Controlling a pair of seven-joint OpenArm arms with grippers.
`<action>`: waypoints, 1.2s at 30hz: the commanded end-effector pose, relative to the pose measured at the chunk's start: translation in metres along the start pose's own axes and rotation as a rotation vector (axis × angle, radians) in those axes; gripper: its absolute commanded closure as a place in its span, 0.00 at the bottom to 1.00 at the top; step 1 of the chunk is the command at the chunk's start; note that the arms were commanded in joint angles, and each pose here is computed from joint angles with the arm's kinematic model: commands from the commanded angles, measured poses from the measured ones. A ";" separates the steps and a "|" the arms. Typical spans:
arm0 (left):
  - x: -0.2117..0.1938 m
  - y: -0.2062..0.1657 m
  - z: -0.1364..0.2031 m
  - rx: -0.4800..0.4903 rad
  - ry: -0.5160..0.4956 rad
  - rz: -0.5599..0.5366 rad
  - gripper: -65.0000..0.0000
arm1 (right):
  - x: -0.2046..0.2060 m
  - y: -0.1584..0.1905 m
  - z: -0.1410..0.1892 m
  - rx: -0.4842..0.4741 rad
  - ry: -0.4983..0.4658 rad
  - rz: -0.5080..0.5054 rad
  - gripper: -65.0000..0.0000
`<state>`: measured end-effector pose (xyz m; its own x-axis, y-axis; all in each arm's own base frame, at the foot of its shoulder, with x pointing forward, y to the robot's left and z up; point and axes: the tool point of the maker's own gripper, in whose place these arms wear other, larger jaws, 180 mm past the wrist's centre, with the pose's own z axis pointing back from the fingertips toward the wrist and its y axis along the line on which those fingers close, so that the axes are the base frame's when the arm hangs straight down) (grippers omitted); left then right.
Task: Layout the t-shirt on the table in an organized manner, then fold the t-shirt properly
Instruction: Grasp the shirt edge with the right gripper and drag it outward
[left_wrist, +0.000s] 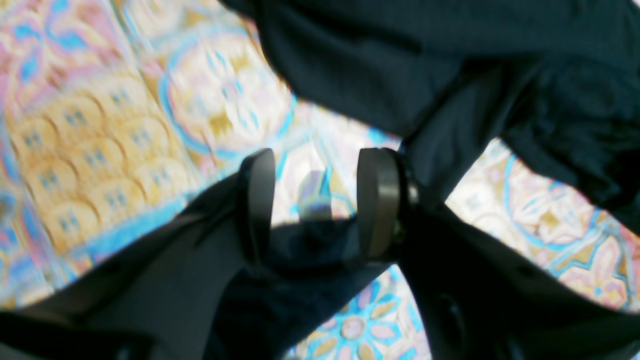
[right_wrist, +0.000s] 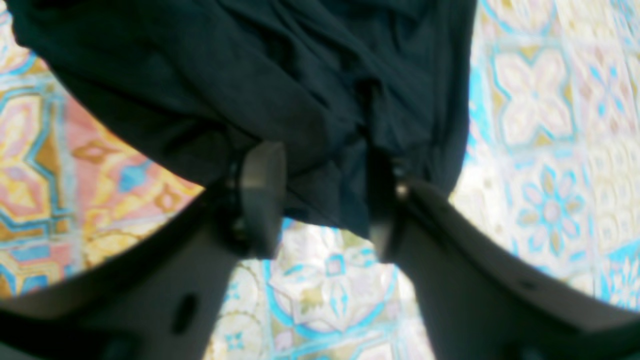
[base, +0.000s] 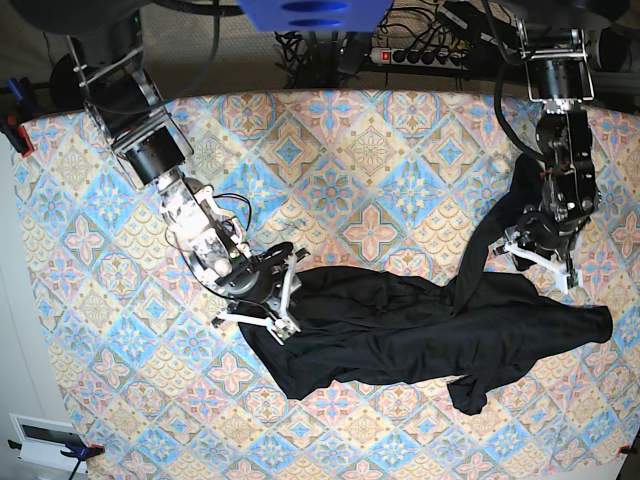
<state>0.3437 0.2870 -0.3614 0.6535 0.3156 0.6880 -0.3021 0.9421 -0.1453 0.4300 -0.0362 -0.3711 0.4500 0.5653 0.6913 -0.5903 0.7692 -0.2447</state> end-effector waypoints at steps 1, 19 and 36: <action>0.015 0.000 0.005 -0.005 -0.048 -0.008 0.59 | 0.021 -0.016 0.003 -0.032 -0.046 0.020 0.53; -0.039 -0.007 0.002 -0.018 0.051 0.026 0.59 | 0.042 0.058 -0.025 0.162 -0.024 0.190 0.45; -0.041 -0.007 0.002 -0.020 0.055 0.022 0.59 | 0.053 0.028 -0.027 0.127 -0.108 0.071 0.65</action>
<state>0.3076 0.2624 -0.4016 0.7128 0.3545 0.6052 -0.3143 0.9328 -0.1763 0.4407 0.0167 -0.3829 0.3797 0.5970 0.7067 -0.7082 0.6791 -0.1931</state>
